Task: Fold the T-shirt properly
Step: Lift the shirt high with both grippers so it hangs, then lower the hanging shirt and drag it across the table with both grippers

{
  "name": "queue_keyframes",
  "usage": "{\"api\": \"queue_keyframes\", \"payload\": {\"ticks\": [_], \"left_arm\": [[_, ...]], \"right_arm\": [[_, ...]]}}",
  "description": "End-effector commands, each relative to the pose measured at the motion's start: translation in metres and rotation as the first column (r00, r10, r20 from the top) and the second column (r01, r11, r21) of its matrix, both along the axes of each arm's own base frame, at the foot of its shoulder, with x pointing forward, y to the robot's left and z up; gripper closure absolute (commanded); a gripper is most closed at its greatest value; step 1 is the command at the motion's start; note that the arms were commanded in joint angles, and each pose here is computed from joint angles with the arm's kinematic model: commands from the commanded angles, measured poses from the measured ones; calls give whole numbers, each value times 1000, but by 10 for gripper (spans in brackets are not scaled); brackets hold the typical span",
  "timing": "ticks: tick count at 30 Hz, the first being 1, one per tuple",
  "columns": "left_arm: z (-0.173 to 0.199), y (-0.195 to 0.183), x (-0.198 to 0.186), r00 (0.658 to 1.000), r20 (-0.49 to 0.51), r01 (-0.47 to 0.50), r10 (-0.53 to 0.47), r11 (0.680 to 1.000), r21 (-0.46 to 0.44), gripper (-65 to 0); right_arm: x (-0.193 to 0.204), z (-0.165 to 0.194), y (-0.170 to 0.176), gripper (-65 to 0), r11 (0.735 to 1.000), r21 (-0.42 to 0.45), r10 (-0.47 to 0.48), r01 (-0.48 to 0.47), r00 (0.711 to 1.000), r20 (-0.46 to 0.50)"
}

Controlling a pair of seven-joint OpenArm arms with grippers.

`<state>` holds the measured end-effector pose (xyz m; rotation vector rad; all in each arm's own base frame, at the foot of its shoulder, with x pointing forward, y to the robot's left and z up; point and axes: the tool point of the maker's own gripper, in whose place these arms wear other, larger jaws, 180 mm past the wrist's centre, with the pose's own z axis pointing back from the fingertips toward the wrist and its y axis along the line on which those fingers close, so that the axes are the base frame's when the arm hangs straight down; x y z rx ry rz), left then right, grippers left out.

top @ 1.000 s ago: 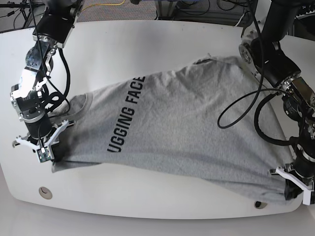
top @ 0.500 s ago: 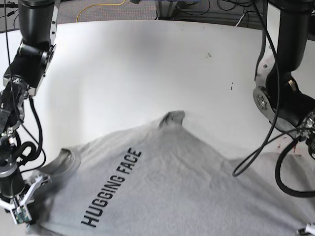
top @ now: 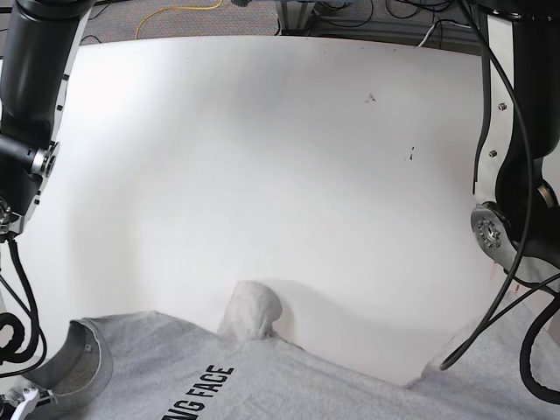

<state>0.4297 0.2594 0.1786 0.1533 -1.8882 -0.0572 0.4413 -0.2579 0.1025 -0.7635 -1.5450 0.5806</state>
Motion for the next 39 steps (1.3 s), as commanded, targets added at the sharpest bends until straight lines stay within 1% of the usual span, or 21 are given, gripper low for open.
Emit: {"api": "queue_keyframes", "payload": {"ticks": [1, 5, 9, 11, 15, 19, 21, 24, 27, 29, 33, 34, 38, 39], "left_arm": [[19, -3, -8, 998, 57, 10, -10, 1000, 2, -4], [1, -3, 0, 1000, 16, 11, -11, 1000, 3, -4], [-22, -4, 9, 999, -36, 15, -15, 1000, 7, -4], [-36, -8, 13, 997, -65, 36, -35, 999, 16, -4], [-64, -14, 20, 990, -115, 78, -77, 997, 5, -4], [-100, -20, 27, 976, -184, 115, -114, 993, -6, -4], [-120, -22, 27, 967, -219, 128, -127, 992, -10, -4], [-146, -21, 22, 956, -265, 128, -123, 992, 1, -4], [-172, -24, 20, 940, -311, 144, -138, 990, -4, -4], [-192, -29, 15, 926, -344, 162, -155, 987, -9, -4], [-228, -34, 6, 897, -409, 177, -168, 984, -16, -4], [-241, -35, 3, 884, -437, 178, -168, 984, -18, -4], [-279, -32, -12, 848, -507, 162, -153, 986, -27, -4], [-286, -31, -14, 840, -521, 159, -151, 987, -30, -4]], "right_arm": [[-8, 18, -7, -19, 999, -25, -28, 29, 999, 33], [-14, 16, -5, -19, 998, -53, -40, 41, 999, 27], [-22, 0, -15, -19, 997, -37, -70, 70, 997, 11], [-26, -15, -20, -19, 996, -27, -83, 82, 997, -10], [-31, -50, -27, -19, 995, -17, -98, 97, 993, -71], [-39, -93, -42, -19, 992, 8, -126, 129, 980, -155], [-44, -121, -52, -17, 988, 17, -146, 153, 965, -216], [-52, -158, -58, -16, 987, 33, -142, 159, 943, -300], [-63, -190, -67, -16, 977, 94, -147, 192, 923, -355], [-72, -215, -70, -16, 967, 130, -151, 219, 904, -400], [-86, -250, -73, -16, 954, 163, -151, 253, 871, -468], [-92, -261, -74, -16, 948, 174, -151, 266, 859, -488], [-106, -294, -70, -16, 929, 221, -135, 297, 828, -545], [-108, -298, -70, -16, 926, 227, -133, 302, 824, -551]]}}
